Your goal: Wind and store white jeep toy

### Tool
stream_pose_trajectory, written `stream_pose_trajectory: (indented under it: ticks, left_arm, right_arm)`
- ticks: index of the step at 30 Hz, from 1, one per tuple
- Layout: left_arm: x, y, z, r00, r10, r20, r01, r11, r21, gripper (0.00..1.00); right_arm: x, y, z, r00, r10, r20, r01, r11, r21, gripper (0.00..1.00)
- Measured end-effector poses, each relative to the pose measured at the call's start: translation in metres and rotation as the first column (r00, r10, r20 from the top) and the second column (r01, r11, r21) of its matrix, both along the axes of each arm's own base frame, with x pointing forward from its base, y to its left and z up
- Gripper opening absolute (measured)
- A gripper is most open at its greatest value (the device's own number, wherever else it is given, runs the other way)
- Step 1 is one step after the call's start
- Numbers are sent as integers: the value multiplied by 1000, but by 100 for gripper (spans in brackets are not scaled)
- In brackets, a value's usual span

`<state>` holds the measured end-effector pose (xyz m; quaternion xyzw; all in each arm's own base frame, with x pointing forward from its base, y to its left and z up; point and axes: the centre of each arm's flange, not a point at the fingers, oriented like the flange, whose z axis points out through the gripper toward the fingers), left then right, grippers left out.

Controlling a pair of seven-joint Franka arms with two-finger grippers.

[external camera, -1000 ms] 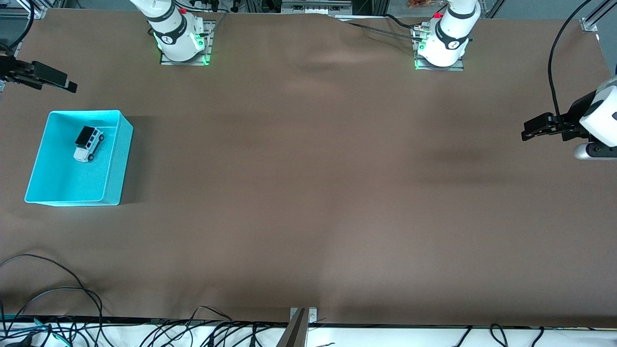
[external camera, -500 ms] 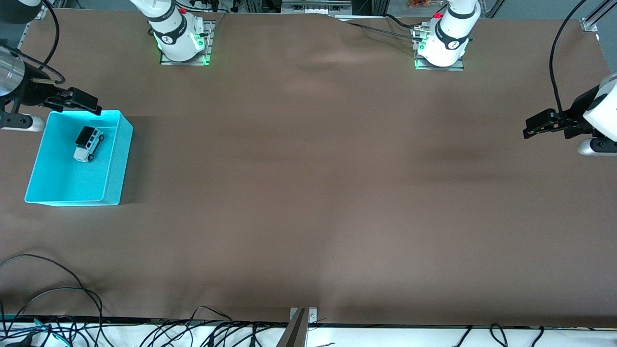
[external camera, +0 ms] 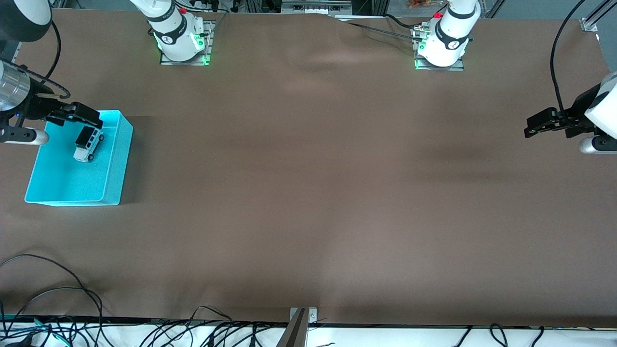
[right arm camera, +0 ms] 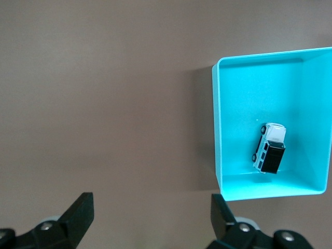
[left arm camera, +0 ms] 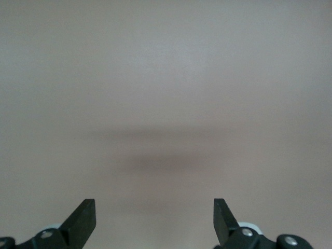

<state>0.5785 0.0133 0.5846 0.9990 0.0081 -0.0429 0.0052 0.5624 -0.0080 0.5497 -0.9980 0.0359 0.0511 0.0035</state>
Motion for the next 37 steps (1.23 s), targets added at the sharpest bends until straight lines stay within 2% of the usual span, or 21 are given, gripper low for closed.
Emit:
stream_pose_trajectory:
  ticks: [37]
  left_arm:
    - [-9, -6, 13, 1000, 3, 8, -3, 1000, 18, 100]
  right_arm:
    - [1, -1, -3, 1000, 22, -4, -22, 1000, 1, 100]
